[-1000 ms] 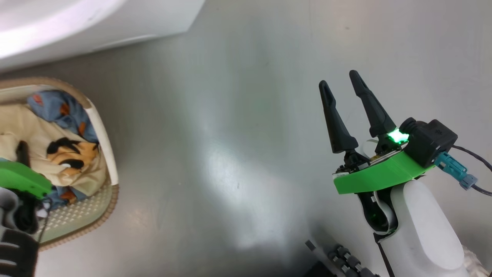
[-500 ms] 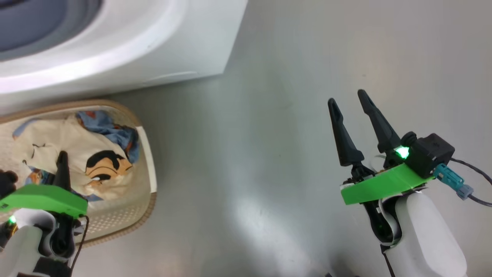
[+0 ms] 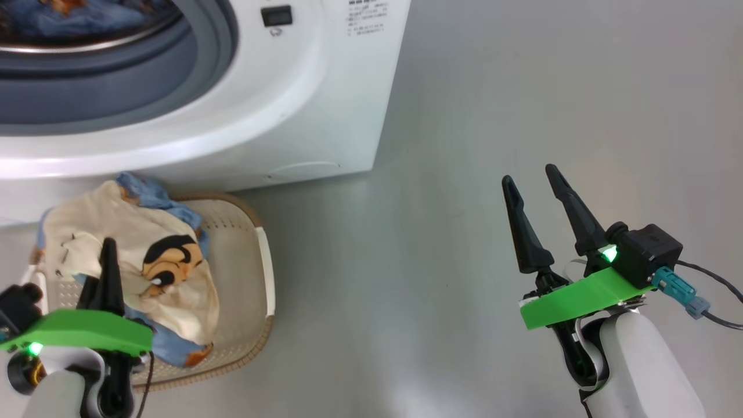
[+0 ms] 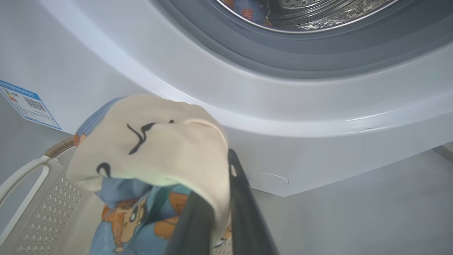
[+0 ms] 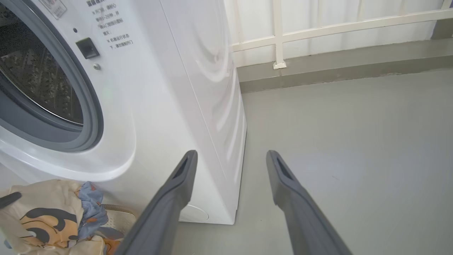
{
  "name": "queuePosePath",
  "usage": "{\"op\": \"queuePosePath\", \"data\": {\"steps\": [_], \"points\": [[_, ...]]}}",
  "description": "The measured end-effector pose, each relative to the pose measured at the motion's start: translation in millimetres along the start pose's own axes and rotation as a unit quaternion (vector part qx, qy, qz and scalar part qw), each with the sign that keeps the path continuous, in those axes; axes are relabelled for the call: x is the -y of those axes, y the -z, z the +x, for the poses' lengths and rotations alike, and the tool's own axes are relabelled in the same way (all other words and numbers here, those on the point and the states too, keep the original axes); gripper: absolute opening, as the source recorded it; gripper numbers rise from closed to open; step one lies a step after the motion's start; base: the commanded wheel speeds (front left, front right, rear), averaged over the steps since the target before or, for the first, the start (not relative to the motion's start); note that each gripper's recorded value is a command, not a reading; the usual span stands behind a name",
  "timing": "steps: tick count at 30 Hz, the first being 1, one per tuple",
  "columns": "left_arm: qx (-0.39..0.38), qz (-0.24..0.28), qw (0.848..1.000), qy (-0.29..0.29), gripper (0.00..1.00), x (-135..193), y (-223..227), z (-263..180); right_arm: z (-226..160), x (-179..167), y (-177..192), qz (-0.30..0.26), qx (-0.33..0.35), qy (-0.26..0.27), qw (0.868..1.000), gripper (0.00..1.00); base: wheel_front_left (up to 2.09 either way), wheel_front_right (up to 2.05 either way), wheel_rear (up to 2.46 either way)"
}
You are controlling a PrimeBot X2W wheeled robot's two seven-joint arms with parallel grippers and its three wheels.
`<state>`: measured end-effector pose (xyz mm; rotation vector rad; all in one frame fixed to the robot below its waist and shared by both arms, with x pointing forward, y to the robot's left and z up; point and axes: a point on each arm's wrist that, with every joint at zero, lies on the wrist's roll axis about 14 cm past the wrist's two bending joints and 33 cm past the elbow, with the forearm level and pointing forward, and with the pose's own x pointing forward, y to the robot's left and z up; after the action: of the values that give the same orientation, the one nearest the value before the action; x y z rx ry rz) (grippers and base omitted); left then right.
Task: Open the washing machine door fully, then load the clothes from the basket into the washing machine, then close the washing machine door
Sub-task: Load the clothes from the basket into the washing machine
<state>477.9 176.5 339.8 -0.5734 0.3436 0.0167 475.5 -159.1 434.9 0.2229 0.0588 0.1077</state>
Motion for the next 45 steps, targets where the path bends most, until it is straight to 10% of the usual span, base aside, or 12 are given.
{"op": "queuePosePath", "data": {"steps": [24, 45], "points": [[0.187, 0.122, 0.973, 0.064, 0.00, 61.7, -111.9, -90.2, -41.2, -27.8, -65.1, -0.016, 0.068, -0.025, 0.997, 1.00, 0.00, 0.00, 0.00], [0.232, 0.217, 0.946, 0.064, 0.00, 77.0, -121.8, -158.5, -89.1, -24.7, -93.0, -0.019, 0.105, -0.010, 0.994, 1.00, 0.00, 0.00, 0.00]]}}
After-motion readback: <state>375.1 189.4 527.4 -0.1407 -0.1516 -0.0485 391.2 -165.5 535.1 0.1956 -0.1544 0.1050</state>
